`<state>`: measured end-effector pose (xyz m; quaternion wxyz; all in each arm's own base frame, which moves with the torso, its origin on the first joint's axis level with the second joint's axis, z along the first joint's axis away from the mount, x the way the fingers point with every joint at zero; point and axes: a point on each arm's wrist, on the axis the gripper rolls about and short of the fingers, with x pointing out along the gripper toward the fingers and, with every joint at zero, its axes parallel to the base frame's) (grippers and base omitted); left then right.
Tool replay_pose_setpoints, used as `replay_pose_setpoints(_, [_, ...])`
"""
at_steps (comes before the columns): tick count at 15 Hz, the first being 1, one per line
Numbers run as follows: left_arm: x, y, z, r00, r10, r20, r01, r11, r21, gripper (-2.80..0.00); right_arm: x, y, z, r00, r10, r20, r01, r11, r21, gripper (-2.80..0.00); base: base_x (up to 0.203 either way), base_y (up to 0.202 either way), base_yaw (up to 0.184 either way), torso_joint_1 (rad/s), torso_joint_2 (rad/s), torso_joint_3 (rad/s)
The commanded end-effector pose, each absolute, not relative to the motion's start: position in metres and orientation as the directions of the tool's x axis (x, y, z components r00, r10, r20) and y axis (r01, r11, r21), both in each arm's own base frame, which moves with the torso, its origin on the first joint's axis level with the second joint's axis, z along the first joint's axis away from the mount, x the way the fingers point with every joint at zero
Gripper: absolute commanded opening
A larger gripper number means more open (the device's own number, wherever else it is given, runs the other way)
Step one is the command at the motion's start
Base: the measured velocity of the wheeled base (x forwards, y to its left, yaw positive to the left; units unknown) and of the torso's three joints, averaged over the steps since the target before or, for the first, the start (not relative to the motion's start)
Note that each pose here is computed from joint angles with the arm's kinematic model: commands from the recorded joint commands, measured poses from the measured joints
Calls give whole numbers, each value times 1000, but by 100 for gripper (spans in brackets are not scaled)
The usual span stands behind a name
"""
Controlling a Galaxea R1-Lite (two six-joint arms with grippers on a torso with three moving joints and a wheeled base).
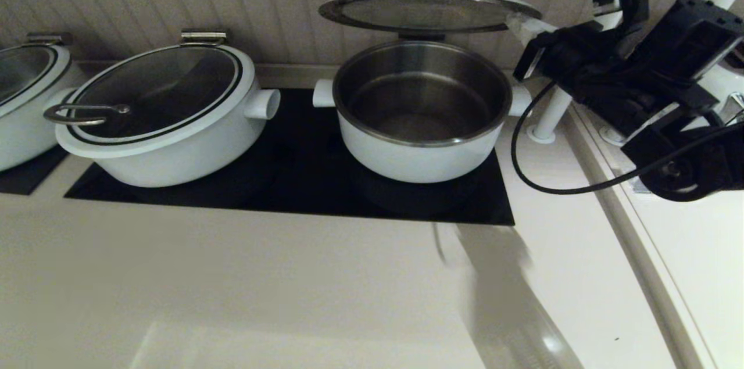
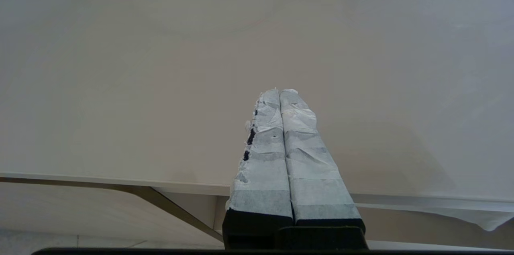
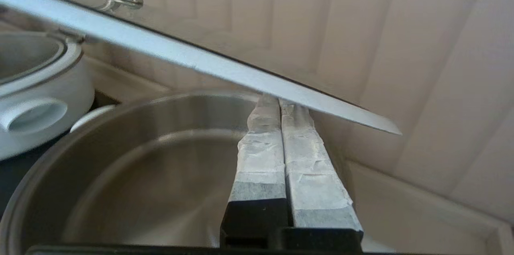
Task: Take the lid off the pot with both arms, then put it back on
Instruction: Open the pot lid completely
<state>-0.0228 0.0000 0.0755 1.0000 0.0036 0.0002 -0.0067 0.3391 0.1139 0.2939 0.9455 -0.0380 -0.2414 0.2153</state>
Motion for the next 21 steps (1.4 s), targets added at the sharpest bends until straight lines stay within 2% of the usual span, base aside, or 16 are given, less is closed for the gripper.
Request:
replay_pose_setpoints(1, [-23,0,76,1000,-14,2,14,1000,8,-280,340,114,303,773,420,475,-382,906,-180,-280,0,0,0,0,0,0])
replay_pose_setpoints(13, [-23,0,75,1000,-14,0,14,1000,8,-280,340,114,336,715,400,573,-359,914,-190,-280,0,0,0,0,0,0])
replay_pose_setpoints(21, [-23,0,75,1000,-14,0,14,1000,6,-280,352,118,328,720,408,561,-367,910,-191,-280,0,0,0,0,0,0])
